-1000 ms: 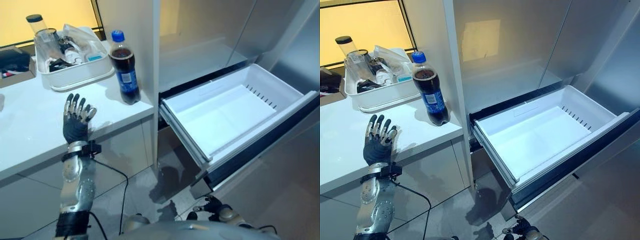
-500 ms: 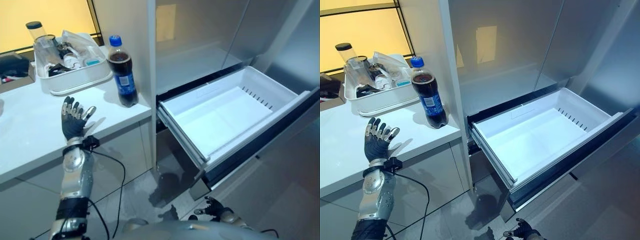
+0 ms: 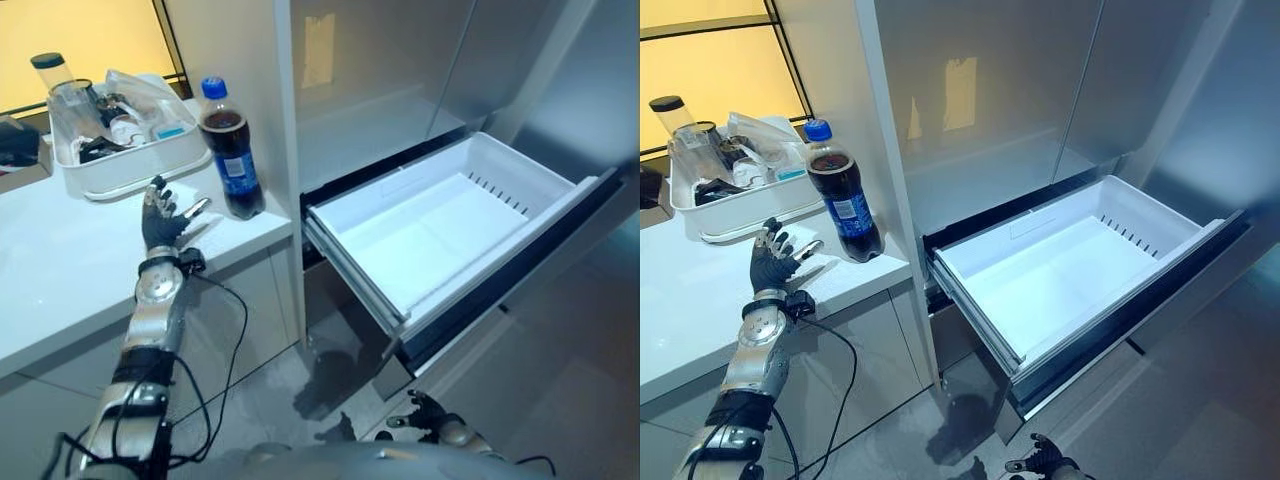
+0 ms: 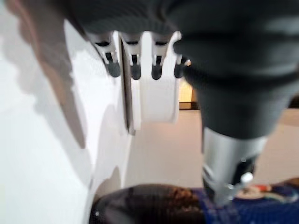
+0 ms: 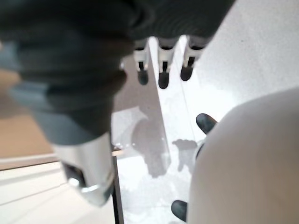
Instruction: Take the drinks into the refrigerator
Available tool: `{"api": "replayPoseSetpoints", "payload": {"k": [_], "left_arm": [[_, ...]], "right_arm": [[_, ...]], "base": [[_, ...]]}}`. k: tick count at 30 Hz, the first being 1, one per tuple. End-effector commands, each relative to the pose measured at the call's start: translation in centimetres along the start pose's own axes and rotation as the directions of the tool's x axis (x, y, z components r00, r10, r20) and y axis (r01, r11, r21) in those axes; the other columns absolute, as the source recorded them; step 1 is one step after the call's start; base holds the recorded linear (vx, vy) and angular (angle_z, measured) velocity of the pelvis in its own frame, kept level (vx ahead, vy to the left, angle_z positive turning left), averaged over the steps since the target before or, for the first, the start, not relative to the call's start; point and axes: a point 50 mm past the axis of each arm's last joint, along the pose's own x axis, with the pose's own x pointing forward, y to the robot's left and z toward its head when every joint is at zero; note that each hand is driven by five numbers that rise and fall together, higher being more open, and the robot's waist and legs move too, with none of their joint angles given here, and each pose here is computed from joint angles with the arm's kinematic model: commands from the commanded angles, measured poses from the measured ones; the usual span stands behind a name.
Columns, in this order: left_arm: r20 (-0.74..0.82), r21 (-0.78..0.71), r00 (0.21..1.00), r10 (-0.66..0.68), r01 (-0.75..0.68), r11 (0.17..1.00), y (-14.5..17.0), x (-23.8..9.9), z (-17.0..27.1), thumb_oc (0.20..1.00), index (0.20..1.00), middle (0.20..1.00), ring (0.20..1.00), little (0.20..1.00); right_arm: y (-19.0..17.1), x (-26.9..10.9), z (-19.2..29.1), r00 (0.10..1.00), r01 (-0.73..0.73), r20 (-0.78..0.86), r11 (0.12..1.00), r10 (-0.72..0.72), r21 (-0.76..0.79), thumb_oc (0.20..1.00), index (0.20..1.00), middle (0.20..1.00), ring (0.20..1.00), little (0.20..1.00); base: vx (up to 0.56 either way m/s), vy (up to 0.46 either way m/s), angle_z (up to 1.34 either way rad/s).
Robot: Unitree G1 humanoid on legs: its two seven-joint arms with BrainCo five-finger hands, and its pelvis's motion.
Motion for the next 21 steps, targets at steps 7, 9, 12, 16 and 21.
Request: {"api": "replayPoseSetpoints", "payload": {"k": [7,9,12,16,21], "left_arm": [[0.049,0.057,0.998,-0.047,0.044,0.997,-1.1,4.4,3.8,1.0,1.0,1.0,1.0,1.0],[0.031,0.059,0.998,-0.05,0.048,0.997,-1.3,4.9,4.0,1.0,1.0,1.0,1.0,1.0],[0.009,0.069,0.998,-0.056,0.056,0.996,-1.4,5.5,4.1,1.0,1.0,1.0,1.0,1.0],[-0.024,0.095,0.996,-0.089,0.091,0.991,-2.5,6.5,4.6,1.0,1.0,1.0,1.0,1.0],[-0.048,0.114,0.989,-0.143,0.147,0.982,-3.9,6.7,4.6,1.0,1.0,1.0,1.0,1.0]], "right_arm": [[0.5,0.1,0.1,1.0,-0.012,-0.005,0.999,0.012,-0.047,1.0,1.0,1.0,1.0,1.0],[0.5,0.1,0.1,1.0,-0.01,-0.008,0.999,0.009,-0.048,1.0,1.0,1.0,1.0,1.0],[0.4,0.1,-0.1,1.0,-0.009,-0.016,0.999,0.009,-0.046,1.0,1.0,1.0,1.0,1.0],[0.5,0.1,-0.1,1.0,-0.013,-0.022,0.999,0.012,-0.05,1.0,1.0,1.0,1.0,1.0],[0.5,0.2,0.0,1.0,-0.014,-0.025,0.999,0.013,-0.047,1.0,1.0,1.0,1.0,1.0]], "base": [[0.01,-0.001,-0.02],[0.01,0.003,-0.09],[0.01,-0.002,-0.07],[0.0,0.0,0.0],[0.0,0.0,0.0]]}}
